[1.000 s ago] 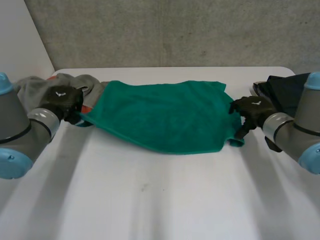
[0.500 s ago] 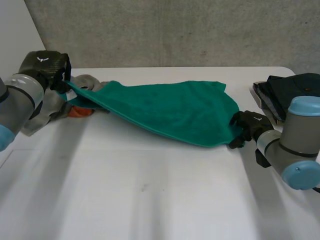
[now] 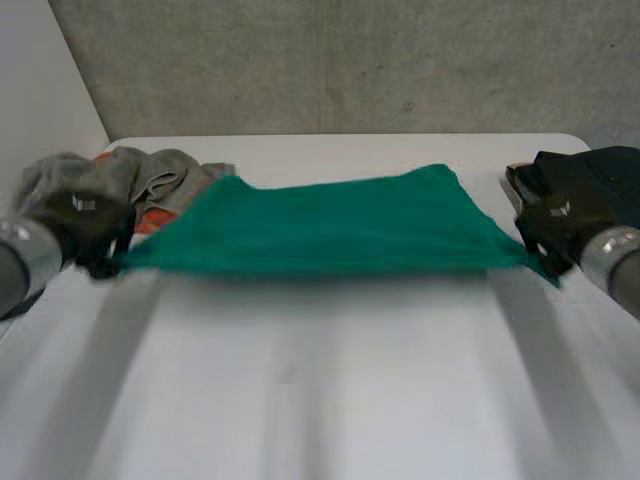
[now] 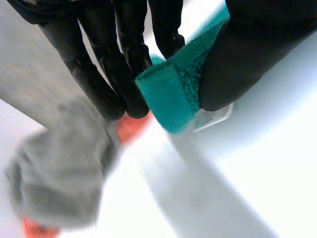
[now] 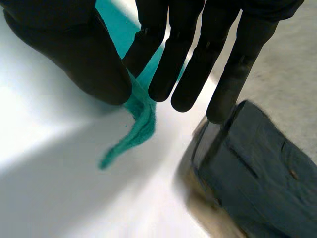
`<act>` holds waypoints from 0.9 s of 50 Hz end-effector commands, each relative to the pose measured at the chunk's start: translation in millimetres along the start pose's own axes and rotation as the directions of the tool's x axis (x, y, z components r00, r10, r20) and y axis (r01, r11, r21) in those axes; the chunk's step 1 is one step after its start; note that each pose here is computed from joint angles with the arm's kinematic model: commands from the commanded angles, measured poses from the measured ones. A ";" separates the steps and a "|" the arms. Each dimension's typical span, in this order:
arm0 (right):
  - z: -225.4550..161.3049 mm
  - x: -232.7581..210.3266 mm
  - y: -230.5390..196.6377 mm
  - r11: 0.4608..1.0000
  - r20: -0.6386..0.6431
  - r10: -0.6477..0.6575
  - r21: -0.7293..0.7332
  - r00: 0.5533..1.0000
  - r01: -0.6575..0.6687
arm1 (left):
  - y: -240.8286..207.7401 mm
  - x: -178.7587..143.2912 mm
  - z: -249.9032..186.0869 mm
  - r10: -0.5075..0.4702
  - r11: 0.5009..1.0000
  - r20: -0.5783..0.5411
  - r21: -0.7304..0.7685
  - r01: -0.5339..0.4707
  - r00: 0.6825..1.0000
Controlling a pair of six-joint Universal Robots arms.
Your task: Fold the laundry.
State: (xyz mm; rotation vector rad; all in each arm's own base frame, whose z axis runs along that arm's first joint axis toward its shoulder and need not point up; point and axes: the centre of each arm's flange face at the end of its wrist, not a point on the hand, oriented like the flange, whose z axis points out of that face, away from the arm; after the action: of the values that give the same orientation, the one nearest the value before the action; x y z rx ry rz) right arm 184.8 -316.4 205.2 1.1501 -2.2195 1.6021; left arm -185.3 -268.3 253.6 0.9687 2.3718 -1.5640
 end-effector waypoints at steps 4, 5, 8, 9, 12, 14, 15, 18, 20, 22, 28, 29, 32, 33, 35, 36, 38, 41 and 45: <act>-42.6 -13.6 38.8 0.882 0.302 -0.357 -0.202 0.884 0.425 | 42.1 31.0 -36.3 0.226 0.943 -0.281 -0.176 -0.282 0.933; -37.7 -12.8 40.7 0.884 0.291 -0.349 -0.212 0.891 0.416 | 42.7 32.9 -30.2 0.232 0.942 -0.289 -0.173 -0.289 0.929; -31.6 -15.3 43.2 0.884 0.292 -0.341 -0.224 0.894 0.410 | 44.9 33.8 -13.2 0.233 0.938 -0.287 -0.186 -0.293 0.929; -28.8 -16.8 41.0 0.882 0.292 -0.349 -0.218 0.890 0.418 | 43.5 32.8 -1.6 0.233 0.937 -0.273 -0.196 -0.291 0.933; -22.2 -16.2 33.5 0.878 0.274 -0.377 -0.200 0.885 0.436 | 35.9 30.7 13.6 0.236 0.938 -0.233 -0.199 -0.284 0.943; -12.2 -10.9 20.4 0.878 0.231 -0.407 -0.170 0.884 0.448 | 19.8 24.2 29.3 0.237 0.949 -0.166 -0.171 -0.265 0.957; -7.6 -7.1 14.1 0.879 0.205 -0.418 -0.155 0.885 0.451 | 12.0 20.6 34.8 0.239 0.955 -0.135 -0.149 -0.258 0.962; 18.6 24.2 -32.4 0.885 -0.019 -0.464 -0.055 0.886 0.462 | -41.7 -5.7 57.3 0.224 0.973 0.056 0.039 -0.226 0.973; 29.9 56.3 -74.2 0.899 -0.240 -0.415 0.042 0.878 0.436 | -86.0 -30.8 60.6 0.178 0.951 0.204 0.216 -0.222 0.963; 33.8 92.2 -114.5 0.907 -0.455 -0.268 0.178 0.849 0.382 | -129.7 -58.3 53.7 0.077 0.890 0.337 0.402 -0.218 0.938; 26.0 147.4 -167.4 0.777 -0.629 0.170 0.559 0.759 0.289 | -194.7 -116.9 25.2 -0.275 0.634 0.413 0.757 -0.159 0.868; 23.5 149.8 -171.6 0.750 -0.624 0.202 0.594 0.755 0.290 | -196.3 -119.7 25.0 -0.299 0.615 0.404 0.774 -0.149 0.865; 21.1 144.6 -173.3 0.698 -0.575 0.243 0.663 0.781 0.271 | -194.6 -120.9 27.2 -0.346 0.590 0.356 0.802 -0.094 0.868; 20.2 142.2 -173.5 0.694 -0.566 0.237 0.668 0.790 0.270 | -189.1 -117.9 32.0 -0.347 0.604 0.333 0.795 -0.063 0.877; 21.5 132.4 -170.8 0.694 -0.536 0.218 0.673 0.815 0.257 | -176.1 -109.2 43.0 -0.336 0.644 0.304 0.765 -0.018 0.891; 22.9 128.6 -169.0 0.696 -0.525 0.213 0.674 0.824 0.249 | -173.9 -107.6 44.9 -0.331 0.651 0.302 0.759 -0.015 0.894; 27.4 120.1 -162.3 0.708 -0.505 0.200 0.667 0.840 0.232 | -159.1 -99.3 56.2 -0.312 0.691 0.287 0.723 0.009 0.906; 36.3 111.5 -148.3 0.736 -0.485 0.187 0.645 0.854 0.205 | -135.0 -88.0 73.5 -0.281 0.749 0.279 0.662 0.028 0.918; 54.3 94.1 -118.8 0.794 -0.439 0.159 0.589 0.884 0.150 | -94.9 -69.4 97.4 -0.232 0.828 0.269 0.559 0.044 0.935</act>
State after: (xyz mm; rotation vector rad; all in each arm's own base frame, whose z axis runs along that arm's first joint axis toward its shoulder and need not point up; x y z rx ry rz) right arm 217.5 -420.4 362.5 0.6689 -1.2702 2.4797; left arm -210.7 -404.6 370.2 0.4611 1.6734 -2.4908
